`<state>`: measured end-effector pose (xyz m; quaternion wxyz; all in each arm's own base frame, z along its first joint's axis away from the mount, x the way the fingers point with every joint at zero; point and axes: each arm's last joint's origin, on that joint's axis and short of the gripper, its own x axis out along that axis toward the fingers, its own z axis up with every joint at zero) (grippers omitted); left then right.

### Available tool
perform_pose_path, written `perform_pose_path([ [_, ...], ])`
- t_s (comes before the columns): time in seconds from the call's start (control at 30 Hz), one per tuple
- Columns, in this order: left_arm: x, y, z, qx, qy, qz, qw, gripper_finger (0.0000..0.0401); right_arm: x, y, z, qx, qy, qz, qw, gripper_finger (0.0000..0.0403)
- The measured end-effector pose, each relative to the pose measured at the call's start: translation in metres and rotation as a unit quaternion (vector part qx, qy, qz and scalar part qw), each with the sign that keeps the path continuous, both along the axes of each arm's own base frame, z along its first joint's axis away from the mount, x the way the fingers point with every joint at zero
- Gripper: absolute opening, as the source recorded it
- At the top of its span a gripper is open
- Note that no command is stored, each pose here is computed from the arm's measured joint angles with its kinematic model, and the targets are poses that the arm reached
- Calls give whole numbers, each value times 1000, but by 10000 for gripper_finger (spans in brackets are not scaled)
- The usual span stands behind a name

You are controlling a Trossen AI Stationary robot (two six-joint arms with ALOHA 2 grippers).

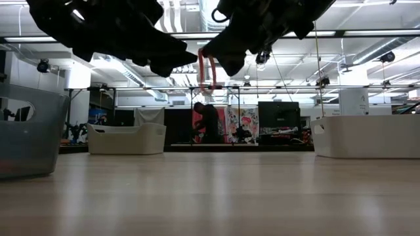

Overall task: Sort rubber bands into baskets
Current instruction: Put the orange rubber band into the black bin

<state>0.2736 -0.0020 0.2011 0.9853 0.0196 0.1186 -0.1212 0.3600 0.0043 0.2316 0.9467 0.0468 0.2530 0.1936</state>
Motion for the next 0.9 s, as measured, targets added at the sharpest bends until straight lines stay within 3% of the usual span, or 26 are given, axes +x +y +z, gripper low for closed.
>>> perform_pose_path([
  [0.53, 17, -6, -18, -30, -20, -5, 999, 197, 5, 5, 14, -21, -27, 14, 999, 9],
  [0.67, 17, -6, -19, -24, -19, -6, 1000, 145, 7, 4, 16, -34, -31, -5, 999, 9],
  [0.83, 16, -6, -22, -18, -3, -7, 1000, 28, 6, 3, 17, -37, -12, -10, 999, 9],
  [0.9, 16, -6, -22, -16, -2, -7, 1000, 11, 6, 2, 17, -34, -2, -26, 999, 9],
])
